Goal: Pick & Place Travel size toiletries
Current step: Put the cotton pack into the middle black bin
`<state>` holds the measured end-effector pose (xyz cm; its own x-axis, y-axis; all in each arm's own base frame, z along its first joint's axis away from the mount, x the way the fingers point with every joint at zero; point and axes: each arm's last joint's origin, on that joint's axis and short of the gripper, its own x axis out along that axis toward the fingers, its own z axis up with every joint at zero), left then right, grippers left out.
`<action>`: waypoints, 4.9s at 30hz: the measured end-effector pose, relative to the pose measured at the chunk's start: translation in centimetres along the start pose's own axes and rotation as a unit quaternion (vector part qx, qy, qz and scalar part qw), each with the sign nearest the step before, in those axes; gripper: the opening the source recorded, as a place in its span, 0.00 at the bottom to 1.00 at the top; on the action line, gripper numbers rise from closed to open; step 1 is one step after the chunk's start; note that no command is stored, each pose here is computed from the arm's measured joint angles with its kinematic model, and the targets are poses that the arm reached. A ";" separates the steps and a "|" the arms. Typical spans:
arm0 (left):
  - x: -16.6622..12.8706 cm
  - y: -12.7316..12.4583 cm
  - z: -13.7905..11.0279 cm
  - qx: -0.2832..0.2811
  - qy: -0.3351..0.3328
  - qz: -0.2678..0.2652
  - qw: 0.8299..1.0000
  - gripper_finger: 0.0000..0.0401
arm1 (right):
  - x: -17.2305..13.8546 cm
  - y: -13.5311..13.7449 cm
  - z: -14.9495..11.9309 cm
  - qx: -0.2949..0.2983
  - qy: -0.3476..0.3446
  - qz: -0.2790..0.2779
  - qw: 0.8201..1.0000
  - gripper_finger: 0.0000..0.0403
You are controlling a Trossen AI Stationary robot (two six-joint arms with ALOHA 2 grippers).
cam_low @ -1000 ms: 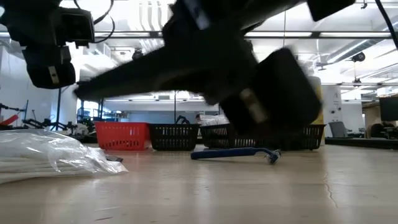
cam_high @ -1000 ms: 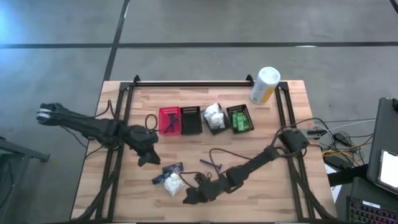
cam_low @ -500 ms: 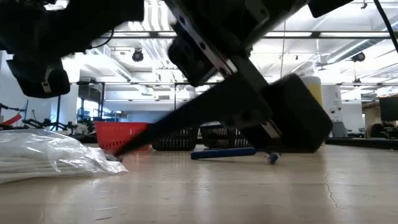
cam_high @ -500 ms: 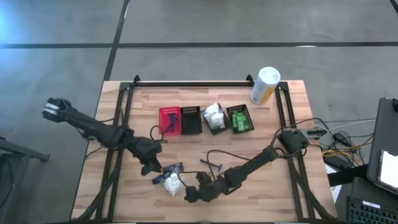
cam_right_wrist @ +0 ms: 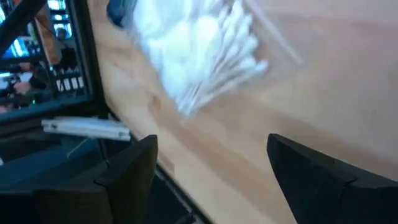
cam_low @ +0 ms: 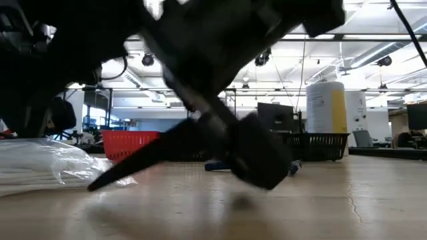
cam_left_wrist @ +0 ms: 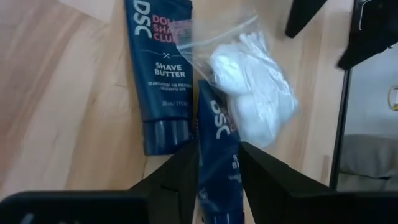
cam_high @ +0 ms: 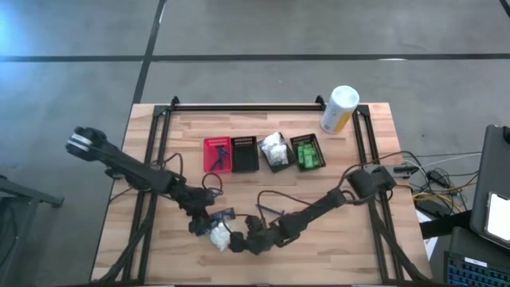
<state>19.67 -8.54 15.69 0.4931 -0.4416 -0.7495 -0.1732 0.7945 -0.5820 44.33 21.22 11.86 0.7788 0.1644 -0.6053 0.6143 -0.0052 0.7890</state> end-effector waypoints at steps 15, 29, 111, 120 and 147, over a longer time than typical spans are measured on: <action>0.6 -1.5 0.9 0.011 -0.003 -0.044 0.999 0.30 | 0.8 -0.2 1.1 0.016 -0.041 -0.012 0.999 0.65; 2.7 -1.5 0.8 0.011 0.015 -0.029 0.999 0.30 | 1.1 0.7 2.8 -0.025 -0.094 0.002 0.995 0.70; -2.3 -3.5 1.9 0.027 -0.109 -0.054 0.992 0.30 | -2.7 3.9 3.8 -0.223 -0.092 -0.097 0.966 0.05; -7.1 -3.2 1.0 0.018 -0.193 -0.024 0.981 0.30 | -6.7 5.7 5.4 -0.249 -0.135 -0.150 0.947 0.06; -13.7 -2.3 -0.1 0.042 -0.344 -0.029 0.938 0.30 | -17.7 7.5 22.7 -0.353 -0.112 -0.386 0.845 0.06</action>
<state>13.19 -4.38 27.25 0.9379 -0.1343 -0.3199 -0.0759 0.8202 -0.5670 38.02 -4.08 26.13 0.2347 -0.3417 -0.9100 0.7833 0.6209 -0.0311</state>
